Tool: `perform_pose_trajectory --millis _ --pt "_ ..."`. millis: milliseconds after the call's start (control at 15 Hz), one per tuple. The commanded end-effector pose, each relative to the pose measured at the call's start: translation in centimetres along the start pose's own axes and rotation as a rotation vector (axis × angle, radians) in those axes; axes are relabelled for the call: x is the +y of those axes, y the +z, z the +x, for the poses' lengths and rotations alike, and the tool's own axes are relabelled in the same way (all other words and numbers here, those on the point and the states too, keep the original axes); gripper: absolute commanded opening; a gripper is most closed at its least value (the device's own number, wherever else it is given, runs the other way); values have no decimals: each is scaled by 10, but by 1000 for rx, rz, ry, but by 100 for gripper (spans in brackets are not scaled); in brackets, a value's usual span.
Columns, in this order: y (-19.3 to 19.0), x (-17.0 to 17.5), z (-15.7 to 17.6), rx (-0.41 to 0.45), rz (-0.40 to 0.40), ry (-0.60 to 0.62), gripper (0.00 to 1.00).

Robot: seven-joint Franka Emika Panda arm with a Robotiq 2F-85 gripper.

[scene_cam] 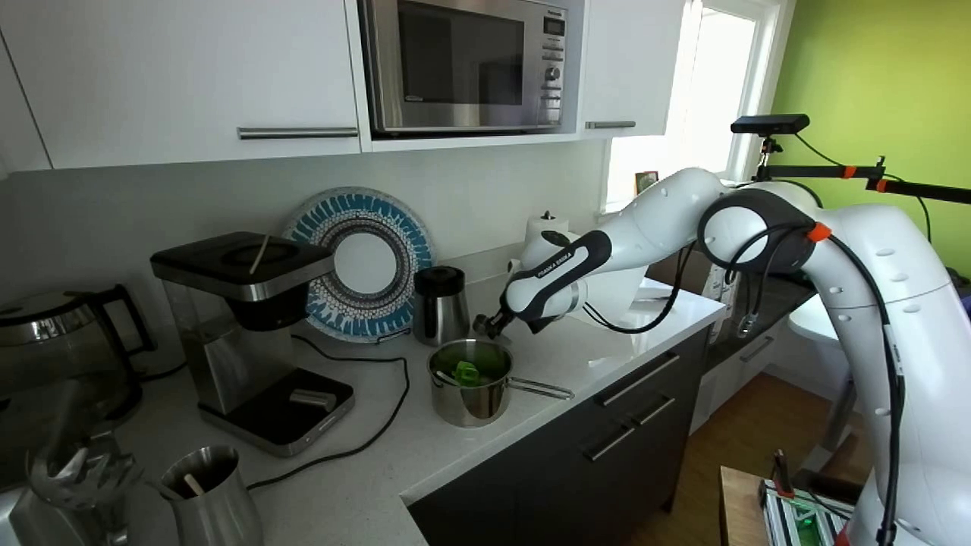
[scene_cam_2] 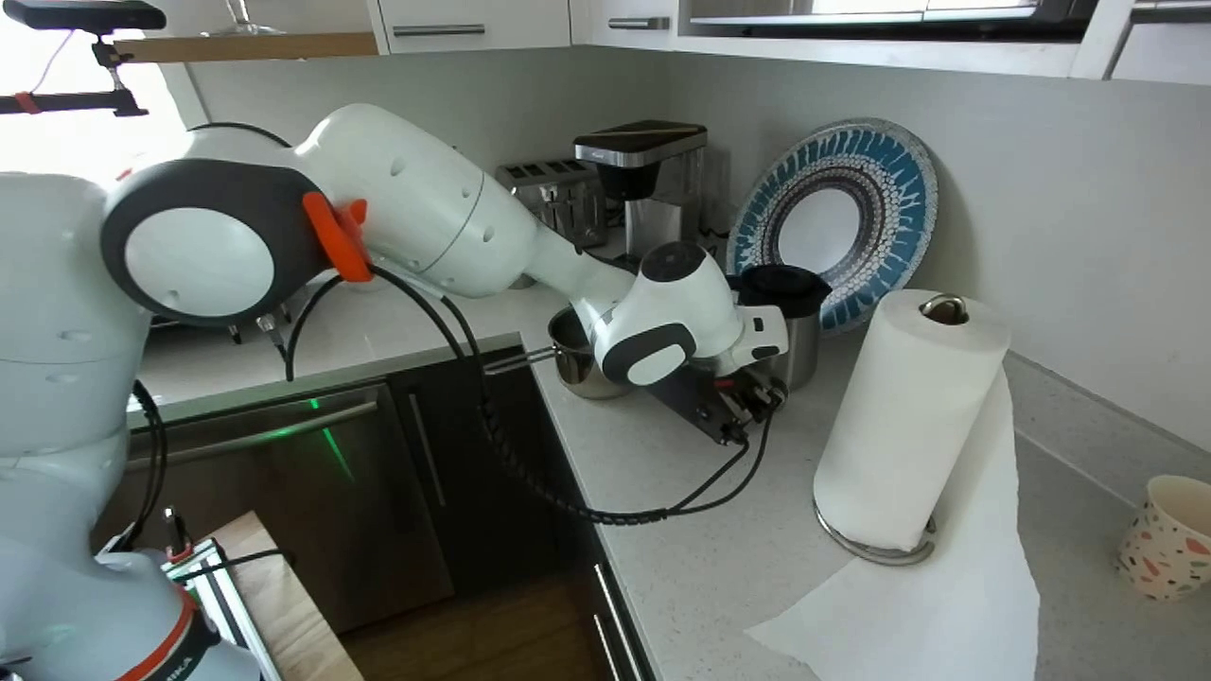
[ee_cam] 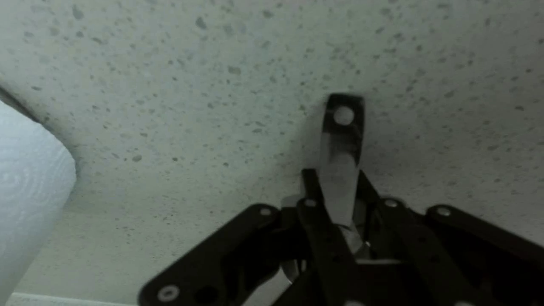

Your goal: Put the measuring spoon in the pot

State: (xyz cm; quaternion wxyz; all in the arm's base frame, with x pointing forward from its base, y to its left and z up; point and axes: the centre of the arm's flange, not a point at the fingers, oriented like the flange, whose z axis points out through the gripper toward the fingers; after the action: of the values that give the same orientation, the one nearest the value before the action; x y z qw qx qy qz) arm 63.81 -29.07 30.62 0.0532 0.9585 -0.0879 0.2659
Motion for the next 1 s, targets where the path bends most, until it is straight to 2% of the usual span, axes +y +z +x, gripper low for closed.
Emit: perform_pose_trajectory --millis 0,200,267,400,667,800,933 --pt "-28 -10 -5 24 -25 -12 5" --pt "-70 -14 -6 3 -94 -24 5" --pt "-90 -13 -5 -32 -89 -33 5" --pt "-120 -15 -5 -112 -42 -68 5" --pt "-173 -47 -13 -312 66 -170 5" --pt "-199 -67 -17 -332 91 -235 5" --pt "-213 -88 -14 -302 114 -289 5"
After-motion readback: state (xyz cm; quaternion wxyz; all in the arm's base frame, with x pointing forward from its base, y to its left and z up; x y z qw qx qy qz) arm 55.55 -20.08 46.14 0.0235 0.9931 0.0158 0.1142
